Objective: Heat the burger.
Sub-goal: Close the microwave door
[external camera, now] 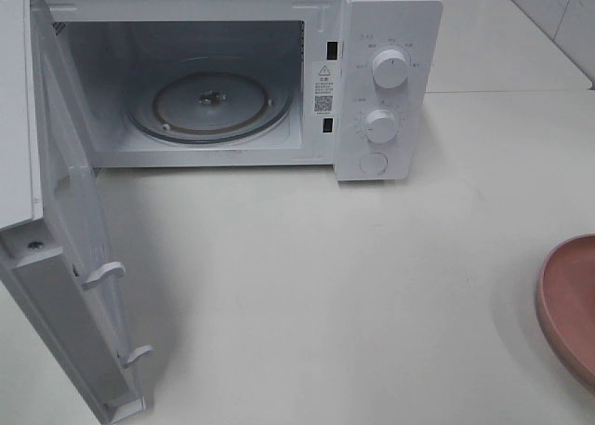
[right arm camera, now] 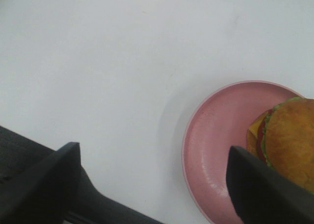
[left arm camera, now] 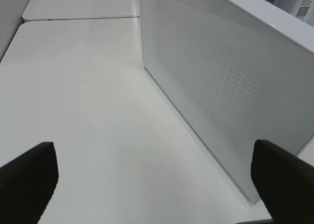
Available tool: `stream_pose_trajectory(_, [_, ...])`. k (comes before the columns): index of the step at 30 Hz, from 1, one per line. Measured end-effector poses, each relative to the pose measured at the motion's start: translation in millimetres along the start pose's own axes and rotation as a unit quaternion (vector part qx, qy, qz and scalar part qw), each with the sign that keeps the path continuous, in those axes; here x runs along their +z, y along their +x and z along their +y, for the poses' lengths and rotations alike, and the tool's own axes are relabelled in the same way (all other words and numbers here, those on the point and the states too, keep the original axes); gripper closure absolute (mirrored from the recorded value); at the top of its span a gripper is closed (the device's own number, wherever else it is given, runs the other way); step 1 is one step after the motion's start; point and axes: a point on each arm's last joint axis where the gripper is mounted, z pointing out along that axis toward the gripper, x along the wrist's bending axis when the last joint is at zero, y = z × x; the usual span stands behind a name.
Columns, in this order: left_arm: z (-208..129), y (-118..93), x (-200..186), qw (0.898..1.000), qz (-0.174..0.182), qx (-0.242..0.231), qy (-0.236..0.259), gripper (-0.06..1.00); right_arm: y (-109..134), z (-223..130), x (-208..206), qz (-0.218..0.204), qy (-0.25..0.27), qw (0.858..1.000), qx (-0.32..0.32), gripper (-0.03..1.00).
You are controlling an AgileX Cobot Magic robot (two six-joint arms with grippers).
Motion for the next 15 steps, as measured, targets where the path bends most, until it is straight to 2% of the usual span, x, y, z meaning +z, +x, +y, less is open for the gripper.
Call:
stream_pose_trajectory(2, [0.0, 0.0, 0.0, 1.0, 0.0, 0.0, 0.0, -0.05, -10.0, -15.1, -5.3, -0.017, -0.019, 0.999, 0.028, 0.2])
stream_pose_trajectory(8, [0.0, 0.0, 0.0, 1.0, 0.0, 0.0, 0.0, -0.05, -14.5, -27.7, -12.1, -0.021, -0.041, 0.997, 0.054, 0.2])
stream_pose_trajectory(10, [0.0, 0.0, 0.0, 1.0, 0.0, 0.0, 0.0, -0.05, -17.6, -38.4, -22.8, -0.028, -0.074, 0.993, 0.087, 0.2])
stream_pose_trajectory(15, [0.0, 0.0, 0.0, 1.0, 0.0, 0.0, 0.0, -0.05, -19.1, -49.0, -35.2, -0.044, -0.115, 0.987, 0.107, 0.2])
